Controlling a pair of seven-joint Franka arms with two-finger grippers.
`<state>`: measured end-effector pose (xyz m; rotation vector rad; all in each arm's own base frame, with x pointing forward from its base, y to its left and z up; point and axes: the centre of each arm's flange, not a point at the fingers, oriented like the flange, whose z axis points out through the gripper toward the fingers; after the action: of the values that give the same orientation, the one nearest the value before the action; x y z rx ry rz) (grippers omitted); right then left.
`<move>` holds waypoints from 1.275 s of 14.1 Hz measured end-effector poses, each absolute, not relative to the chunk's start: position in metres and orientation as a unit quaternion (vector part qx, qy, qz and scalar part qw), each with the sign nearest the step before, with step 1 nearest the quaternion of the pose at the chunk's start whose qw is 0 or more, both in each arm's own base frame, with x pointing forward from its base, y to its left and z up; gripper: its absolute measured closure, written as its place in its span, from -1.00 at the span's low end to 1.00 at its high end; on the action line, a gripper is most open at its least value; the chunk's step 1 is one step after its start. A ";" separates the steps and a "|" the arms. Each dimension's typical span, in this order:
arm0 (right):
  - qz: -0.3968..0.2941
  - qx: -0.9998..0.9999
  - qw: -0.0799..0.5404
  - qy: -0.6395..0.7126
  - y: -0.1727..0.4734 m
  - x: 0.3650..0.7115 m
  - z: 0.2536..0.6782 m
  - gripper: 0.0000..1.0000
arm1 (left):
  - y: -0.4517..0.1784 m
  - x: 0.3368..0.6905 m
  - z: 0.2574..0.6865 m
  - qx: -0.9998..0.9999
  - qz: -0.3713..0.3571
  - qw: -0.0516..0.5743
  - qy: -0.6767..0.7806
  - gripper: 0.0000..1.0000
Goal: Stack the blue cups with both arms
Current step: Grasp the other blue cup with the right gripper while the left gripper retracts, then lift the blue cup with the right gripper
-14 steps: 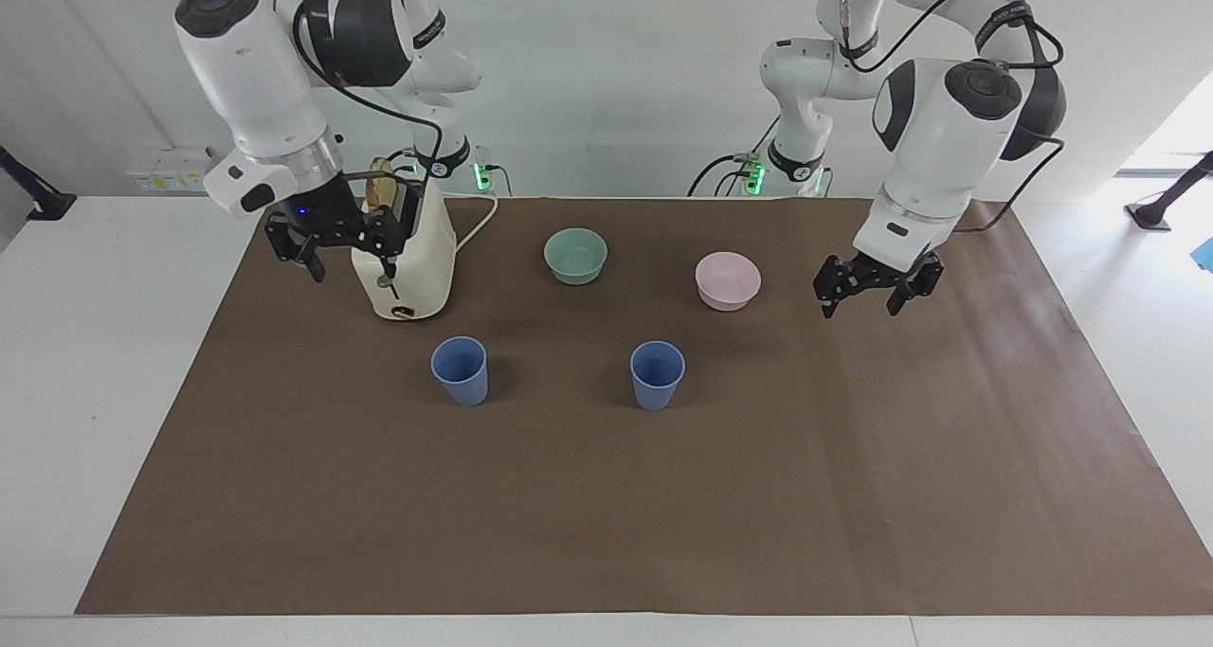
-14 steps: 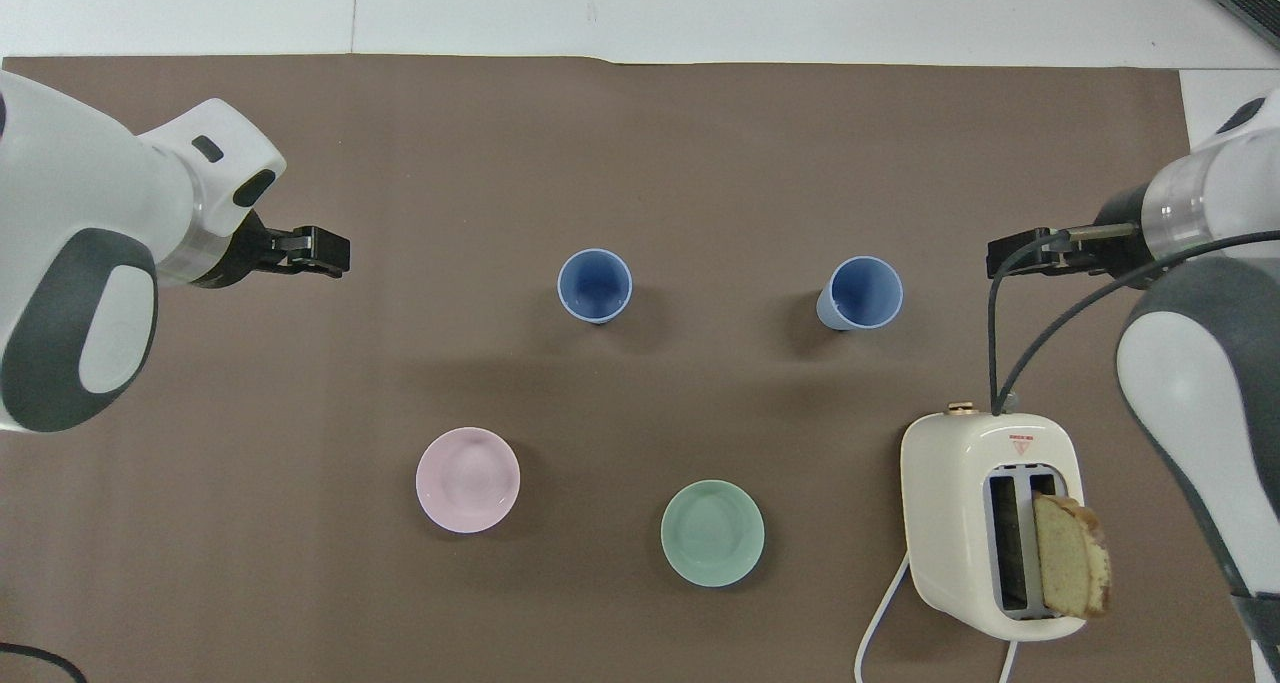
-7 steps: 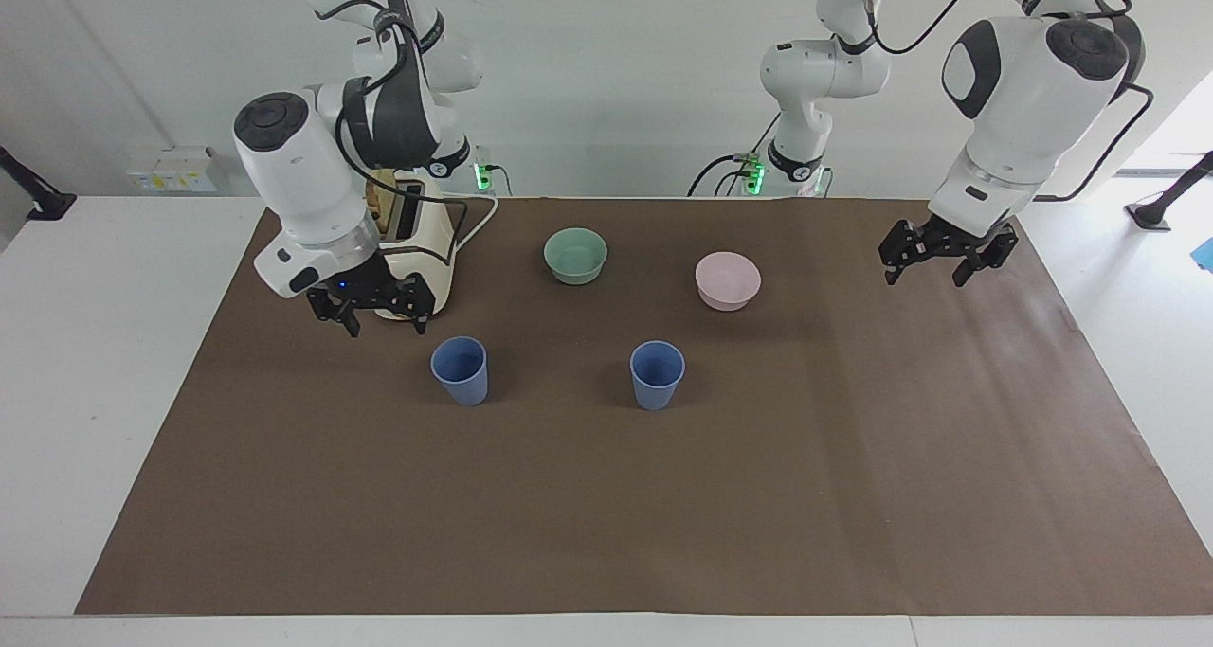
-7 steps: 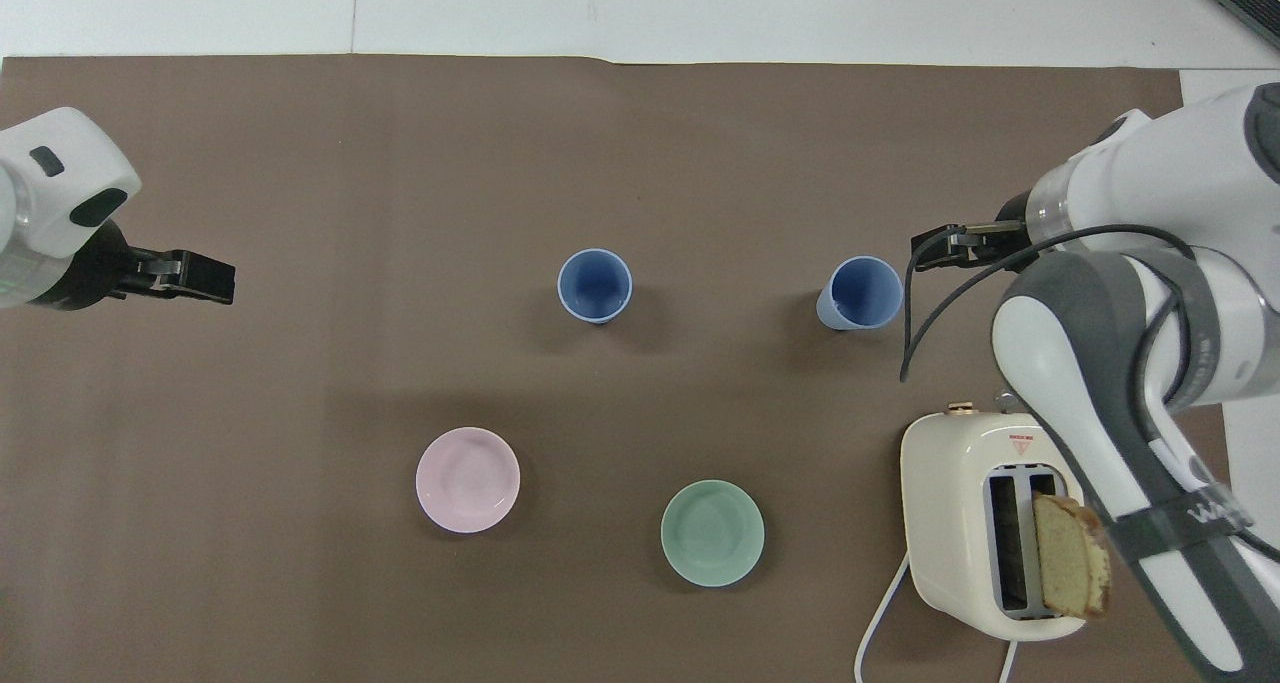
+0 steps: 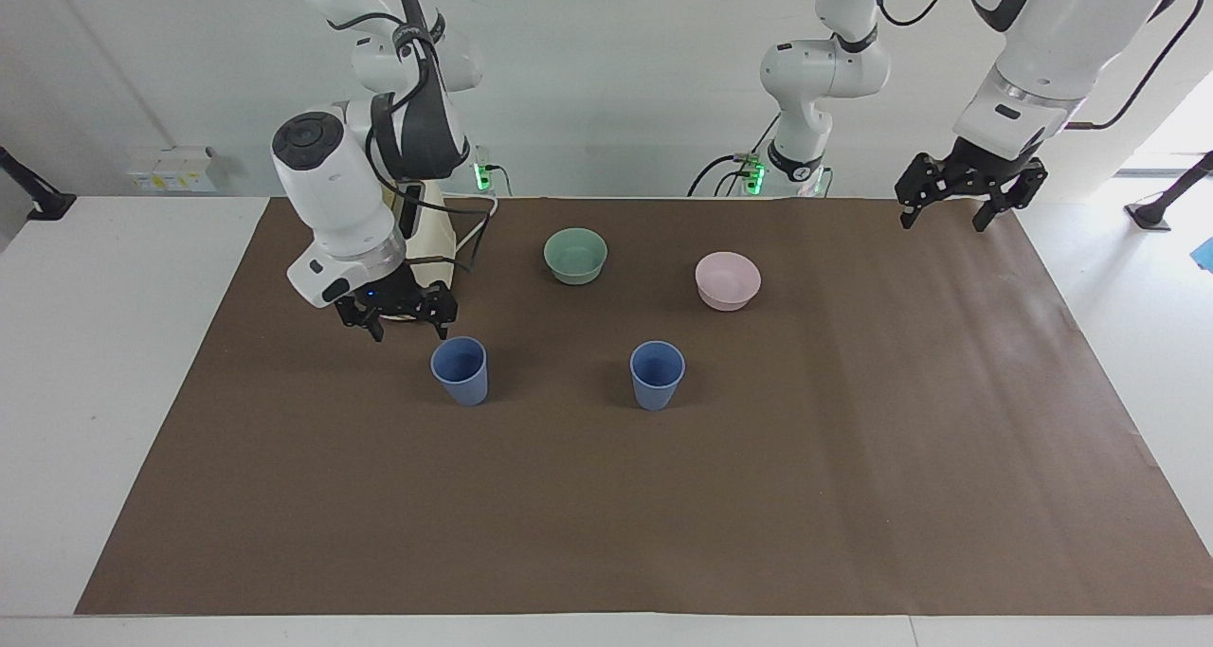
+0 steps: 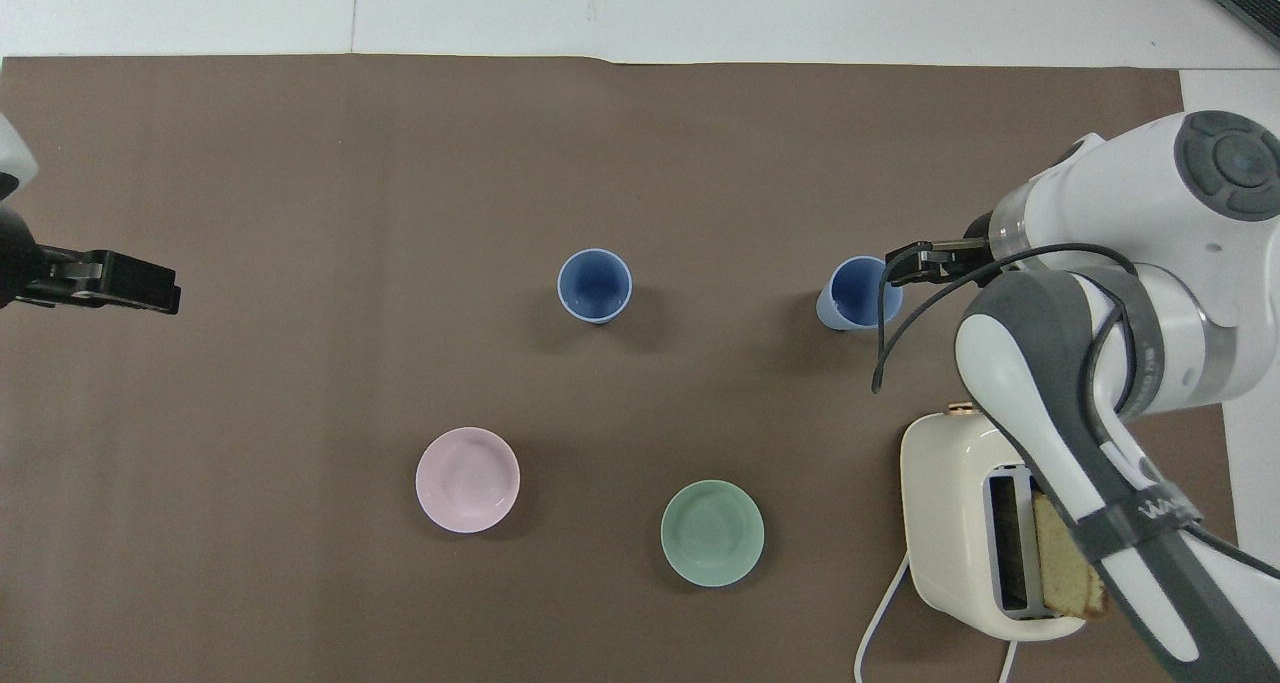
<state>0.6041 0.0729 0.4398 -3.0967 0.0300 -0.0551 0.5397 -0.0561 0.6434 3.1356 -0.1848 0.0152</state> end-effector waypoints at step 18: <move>-0.019 -0.999 0.027 0.001 0.093 0.616 0.372 0.91 | -0.039 0.513 0.686 0.999 0.010 0.011 -0.047 -1.00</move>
<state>0.6161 0.0928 0.3717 -3.0861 0.0025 -0.0590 0.5132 -0.0393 0.6858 3.1166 -0.1456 0.0326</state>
